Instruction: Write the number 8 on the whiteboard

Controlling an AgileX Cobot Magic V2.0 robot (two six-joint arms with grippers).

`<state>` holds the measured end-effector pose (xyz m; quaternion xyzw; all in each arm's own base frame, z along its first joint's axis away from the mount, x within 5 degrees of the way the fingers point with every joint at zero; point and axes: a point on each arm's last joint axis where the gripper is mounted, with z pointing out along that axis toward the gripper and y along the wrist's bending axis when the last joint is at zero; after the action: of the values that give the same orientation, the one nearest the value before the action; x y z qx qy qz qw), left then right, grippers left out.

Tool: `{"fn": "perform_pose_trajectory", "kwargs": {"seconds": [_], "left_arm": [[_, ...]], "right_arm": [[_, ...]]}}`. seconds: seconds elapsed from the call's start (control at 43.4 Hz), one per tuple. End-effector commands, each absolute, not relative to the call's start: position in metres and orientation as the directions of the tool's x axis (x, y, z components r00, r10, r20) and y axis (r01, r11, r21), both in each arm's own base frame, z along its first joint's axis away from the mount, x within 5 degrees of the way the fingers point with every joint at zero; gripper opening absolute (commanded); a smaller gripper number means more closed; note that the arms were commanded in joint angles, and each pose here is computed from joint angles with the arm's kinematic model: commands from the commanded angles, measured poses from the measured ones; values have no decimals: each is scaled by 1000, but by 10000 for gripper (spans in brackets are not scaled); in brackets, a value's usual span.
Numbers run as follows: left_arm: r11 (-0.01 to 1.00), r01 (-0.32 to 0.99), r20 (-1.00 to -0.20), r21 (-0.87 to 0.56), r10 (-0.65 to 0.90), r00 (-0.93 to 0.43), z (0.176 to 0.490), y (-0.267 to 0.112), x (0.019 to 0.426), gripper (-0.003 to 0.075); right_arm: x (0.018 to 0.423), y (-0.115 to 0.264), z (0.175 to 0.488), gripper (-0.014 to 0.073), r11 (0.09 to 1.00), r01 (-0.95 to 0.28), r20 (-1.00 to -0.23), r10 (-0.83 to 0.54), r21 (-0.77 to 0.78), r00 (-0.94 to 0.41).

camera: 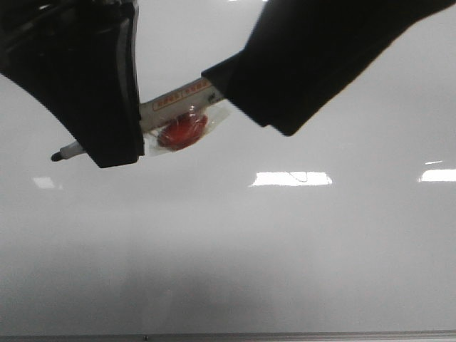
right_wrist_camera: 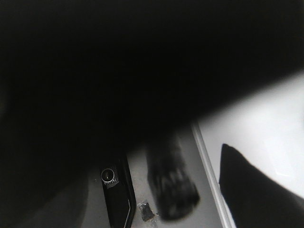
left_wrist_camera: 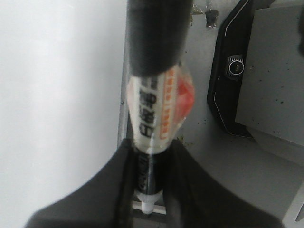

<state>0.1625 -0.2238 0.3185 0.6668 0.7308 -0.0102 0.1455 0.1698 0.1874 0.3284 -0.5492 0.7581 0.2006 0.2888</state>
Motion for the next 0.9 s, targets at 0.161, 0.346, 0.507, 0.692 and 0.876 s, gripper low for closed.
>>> {"fn": "perform_pose_trajectory", "kwargs": {"seconds": [0.161,0.346,0.507,0.692,0.876], "left_arm": [[119,966,-314,230,949,-42,337,-225,161,-21],[127,965,-350,228,936,-41,339,-228,161,-20],[132,966,-368,224,929,-41,339,-230,161,-21],[142,963,-381,227,923,-46,340,-230,162,-20],[170,959,-426,228,903,-59,344,-230,163,132]], "right_arm": [[175,195,346,453,330,-942,-735,-652,-54,-187],[174,195,346,315,330,-943,-740,-645,-43,-193],[174,196,347,129,333,-943,-748,-631,-21,-206],[173,196,346,-66,329,-944,-743,-636,-17,-208],[172,196,346,-69,325,-946,-739,-640,-14,-210]]}}
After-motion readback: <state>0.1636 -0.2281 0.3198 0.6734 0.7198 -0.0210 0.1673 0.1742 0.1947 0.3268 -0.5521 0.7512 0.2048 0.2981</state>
